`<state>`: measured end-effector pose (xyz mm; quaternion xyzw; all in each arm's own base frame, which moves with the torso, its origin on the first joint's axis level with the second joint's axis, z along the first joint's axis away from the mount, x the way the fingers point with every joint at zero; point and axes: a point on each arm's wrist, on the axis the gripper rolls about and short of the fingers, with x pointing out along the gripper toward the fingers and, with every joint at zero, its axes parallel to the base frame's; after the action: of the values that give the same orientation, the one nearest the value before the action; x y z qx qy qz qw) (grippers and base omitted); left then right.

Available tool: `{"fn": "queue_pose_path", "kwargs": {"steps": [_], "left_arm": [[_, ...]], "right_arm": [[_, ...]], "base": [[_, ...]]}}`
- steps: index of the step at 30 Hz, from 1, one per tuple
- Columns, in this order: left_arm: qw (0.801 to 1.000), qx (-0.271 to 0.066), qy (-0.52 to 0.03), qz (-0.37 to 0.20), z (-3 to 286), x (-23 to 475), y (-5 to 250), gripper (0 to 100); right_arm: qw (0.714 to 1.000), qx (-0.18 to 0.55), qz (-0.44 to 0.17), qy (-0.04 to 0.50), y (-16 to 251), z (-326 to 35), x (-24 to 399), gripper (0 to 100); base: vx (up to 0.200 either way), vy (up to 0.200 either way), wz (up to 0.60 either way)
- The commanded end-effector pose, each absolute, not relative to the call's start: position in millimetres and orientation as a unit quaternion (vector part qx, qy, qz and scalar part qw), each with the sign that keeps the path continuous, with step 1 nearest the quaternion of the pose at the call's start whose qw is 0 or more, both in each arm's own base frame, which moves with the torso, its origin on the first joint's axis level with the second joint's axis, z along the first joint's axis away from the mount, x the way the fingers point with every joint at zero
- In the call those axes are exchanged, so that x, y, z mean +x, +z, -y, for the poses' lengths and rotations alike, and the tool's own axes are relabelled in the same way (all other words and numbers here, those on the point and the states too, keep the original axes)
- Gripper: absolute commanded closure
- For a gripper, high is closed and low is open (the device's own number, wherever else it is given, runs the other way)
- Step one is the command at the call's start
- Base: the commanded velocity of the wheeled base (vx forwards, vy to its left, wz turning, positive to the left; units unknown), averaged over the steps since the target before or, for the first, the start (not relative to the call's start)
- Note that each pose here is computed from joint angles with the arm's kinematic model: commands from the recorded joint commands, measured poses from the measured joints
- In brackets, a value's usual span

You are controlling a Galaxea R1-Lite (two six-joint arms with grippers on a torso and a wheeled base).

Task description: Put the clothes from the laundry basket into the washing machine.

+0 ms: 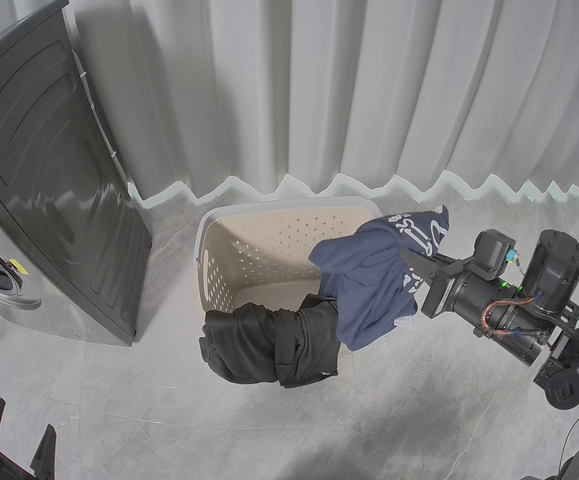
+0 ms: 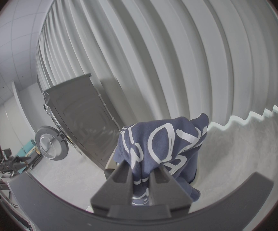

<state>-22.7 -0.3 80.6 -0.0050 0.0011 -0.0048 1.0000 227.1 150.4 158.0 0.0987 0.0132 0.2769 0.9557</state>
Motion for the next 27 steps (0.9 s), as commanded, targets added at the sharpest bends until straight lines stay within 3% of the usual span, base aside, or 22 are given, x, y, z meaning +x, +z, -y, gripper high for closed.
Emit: {"fn": "queue_pose_path", "kwargs": {"steps": [1,8,21,27], "left_arm": [[1.0,-0.005,-0.005,0.0,0,-23,76,0],[1.0,-0.005,-0.005,0.0,0,-23,76,0],[1.0,-0.008,-0.004,0.001,0,-23,76,0],[1.0,-0.008,-0.004,0.0,0,-23,76,0]], "right_arm": [[0.95,0.113,0.058,0.286,194,-140,207,100],[0.948,0.093,0.112,0.284,220,-126,188,100],[0.947,0.08,0.12,0.287,221,-121,178,100],[0.946,0.08,0.12,0.289,221,-122,178,100]], "base": [[0.0,0.0,0.0],[0.0,0.0,0.0],[-0.185,0.0,0.0],[0.0,0.0,0.0]]}}
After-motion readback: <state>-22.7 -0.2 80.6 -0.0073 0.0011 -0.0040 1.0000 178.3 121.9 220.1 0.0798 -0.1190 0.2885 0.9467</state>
